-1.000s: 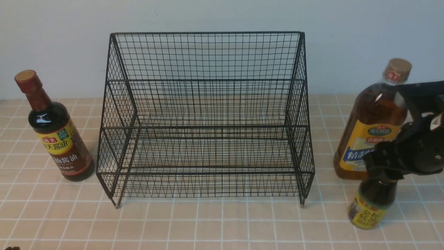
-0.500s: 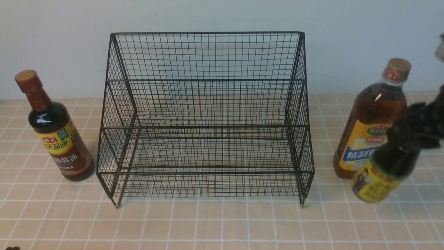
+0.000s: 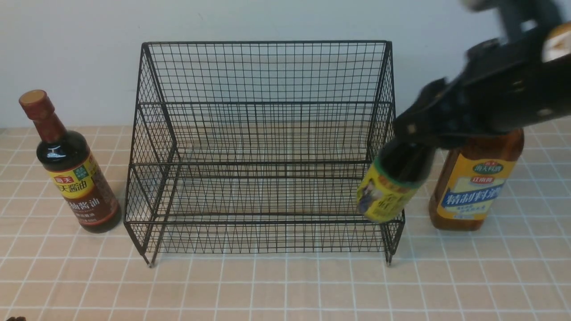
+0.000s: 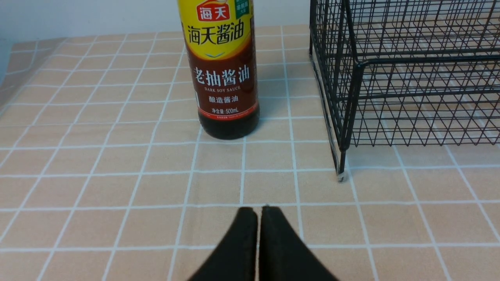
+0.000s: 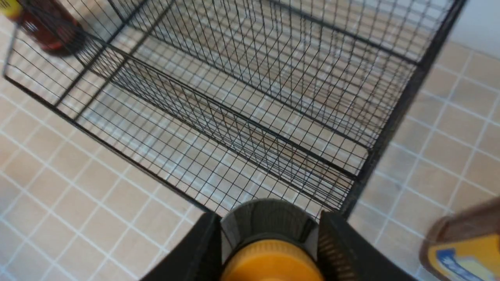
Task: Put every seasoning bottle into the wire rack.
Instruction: Use the right arm to put the condiment bottle back on the shelf
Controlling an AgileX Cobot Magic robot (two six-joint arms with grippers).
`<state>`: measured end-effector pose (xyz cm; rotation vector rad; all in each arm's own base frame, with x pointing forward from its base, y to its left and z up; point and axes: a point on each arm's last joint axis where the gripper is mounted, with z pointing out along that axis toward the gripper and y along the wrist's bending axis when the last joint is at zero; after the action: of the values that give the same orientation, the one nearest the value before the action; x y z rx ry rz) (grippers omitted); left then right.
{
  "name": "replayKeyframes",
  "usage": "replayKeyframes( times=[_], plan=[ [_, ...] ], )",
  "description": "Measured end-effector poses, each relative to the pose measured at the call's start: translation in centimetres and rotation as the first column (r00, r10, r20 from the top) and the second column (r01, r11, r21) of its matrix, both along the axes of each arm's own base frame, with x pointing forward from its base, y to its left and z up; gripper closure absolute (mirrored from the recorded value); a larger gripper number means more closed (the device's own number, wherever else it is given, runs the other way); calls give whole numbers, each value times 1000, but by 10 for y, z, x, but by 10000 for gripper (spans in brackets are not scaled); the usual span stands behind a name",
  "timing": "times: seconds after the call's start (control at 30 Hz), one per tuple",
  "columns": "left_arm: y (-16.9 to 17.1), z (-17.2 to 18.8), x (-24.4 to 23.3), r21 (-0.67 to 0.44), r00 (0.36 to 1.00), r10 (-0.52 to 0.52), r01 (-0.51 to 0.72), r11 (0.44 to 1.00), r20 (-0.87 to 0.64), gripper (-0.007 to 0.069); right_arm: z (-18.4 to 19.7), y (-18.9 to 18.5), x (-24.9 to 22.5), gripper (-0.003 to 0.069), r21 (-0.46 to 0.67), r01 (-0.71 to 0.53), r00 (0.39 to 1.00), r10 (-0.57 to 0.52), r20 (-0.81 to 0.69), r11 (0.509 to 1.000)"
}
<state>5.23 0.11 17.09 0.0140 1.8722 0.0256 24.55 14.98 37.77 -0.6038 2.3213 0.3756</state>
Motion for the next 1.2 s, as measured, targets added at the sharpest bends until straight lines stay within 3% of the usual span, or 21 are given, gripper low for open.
replayKeyframes(
  times=[0.2,0.57,1.2],
  plan=[
    [0,0,0,0,1000,0,0,1000,0,632,-19,22,24,363,6,16,999,-16,33,1000],
    [0,0,0,0,1000,0,0,1000,0,632,-2,23,30,363,-3,21,995,-21,98,1000],
    [0,0,0,0,1000,0,0,1000,-1,632,-51,39,55,363,-98,12,999,-16,-43,995]
  ],
)
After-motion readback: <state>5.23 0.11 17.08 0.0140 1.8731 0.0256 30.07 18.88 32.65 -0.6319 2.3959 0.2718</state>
